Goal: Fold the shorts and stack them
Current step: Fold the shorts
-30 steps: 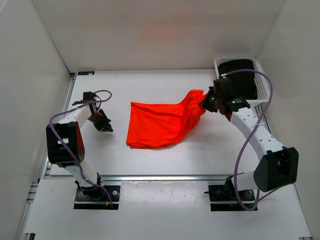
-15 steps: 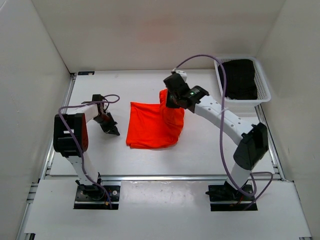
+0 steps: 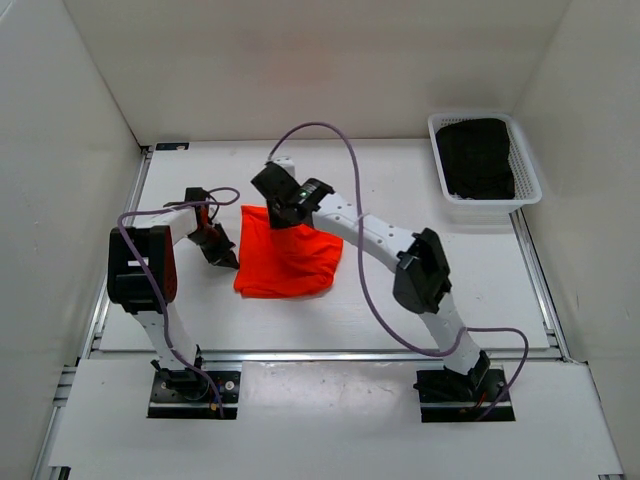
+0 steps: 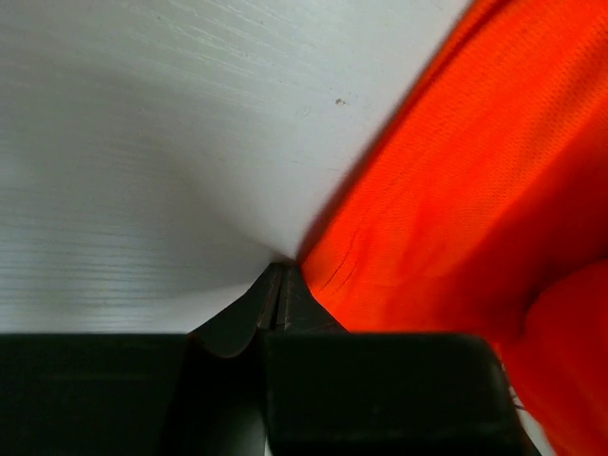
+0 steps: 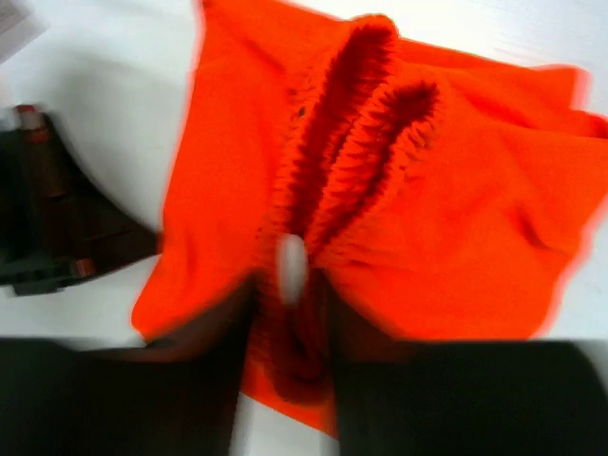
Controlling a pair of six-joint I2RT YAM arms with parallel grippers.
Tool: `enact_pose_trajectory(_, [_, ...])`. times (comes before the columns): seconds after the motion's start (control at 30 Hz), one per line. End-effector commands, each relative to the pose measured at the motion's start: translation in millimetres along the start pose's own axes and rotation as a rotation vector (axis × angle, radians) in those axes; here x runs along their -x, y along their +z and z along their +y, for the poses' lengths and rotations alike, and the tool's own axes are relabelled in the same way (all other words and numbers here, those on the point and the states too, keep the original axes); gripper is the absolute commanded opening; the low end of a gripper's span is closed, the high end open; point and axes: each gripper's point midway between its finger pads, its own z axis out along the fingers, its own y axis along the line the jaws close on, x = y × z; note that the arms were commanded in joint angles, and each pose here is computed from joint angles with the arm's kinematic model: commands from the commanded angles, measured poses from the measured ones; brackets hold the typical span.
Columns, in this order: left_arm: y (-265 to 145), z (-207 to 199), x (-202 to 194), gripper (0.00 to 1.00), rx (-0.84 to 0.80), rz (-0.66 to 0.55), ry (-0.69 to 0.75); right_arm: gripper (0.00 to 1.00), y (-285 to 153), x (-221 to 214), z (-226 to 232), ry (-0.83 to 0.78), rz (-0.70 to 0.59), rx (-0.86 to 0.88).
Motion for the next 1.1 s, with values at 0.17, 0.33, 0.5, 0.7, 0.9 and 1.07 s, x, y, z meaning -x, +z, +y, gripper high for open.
enact_pose_trajectory(0.17, [-42.5, 8.8, 34.6, 0.29, -0.04, -0.142, -0.045, 0.8, -37.3, 15.0, 51.2, 0.024, -0.019, 0.407])
enact_pose_trajectory(0.33, [-89.6, -4.2, 45.4, 0.36, -0.046, -0.258, 0.005, 0.75, -45.6, 21.8, -64.9, 0.311, -0.075, 0.373])
enact_pose_trajectory(0.5, [-115.3, -47.3, 49.0, 0.85, -0.013, -0.35, 0.16, 0.76, -33.6, -30.0, -137.4, 0.391, 0.013, 0.221])
enact_pose_trajectory(0.7, [-77.9, -84.5, 41.1, 1.0, 0.084, -0.261, 0.309, 0.84, -28.4, -73.3, -158.6, 0.455, 0.102, 0.179])
enact_pose_trajectory(0.9, [-33.7, -86.8, 50.9, 0.39, 0.151, -0.183, 0.365, 0.85, -26.6, -93.5, -172.5, 0.45, 0.145, 0.143])
enact_pose_trajectory(1.07, [-38.2, -72.7, 61.3, 0.1, 0.183, -0.18, 0.335, 0.85, -26.0, -97.3, -183.0, 0.466, 0.144, 0.119])
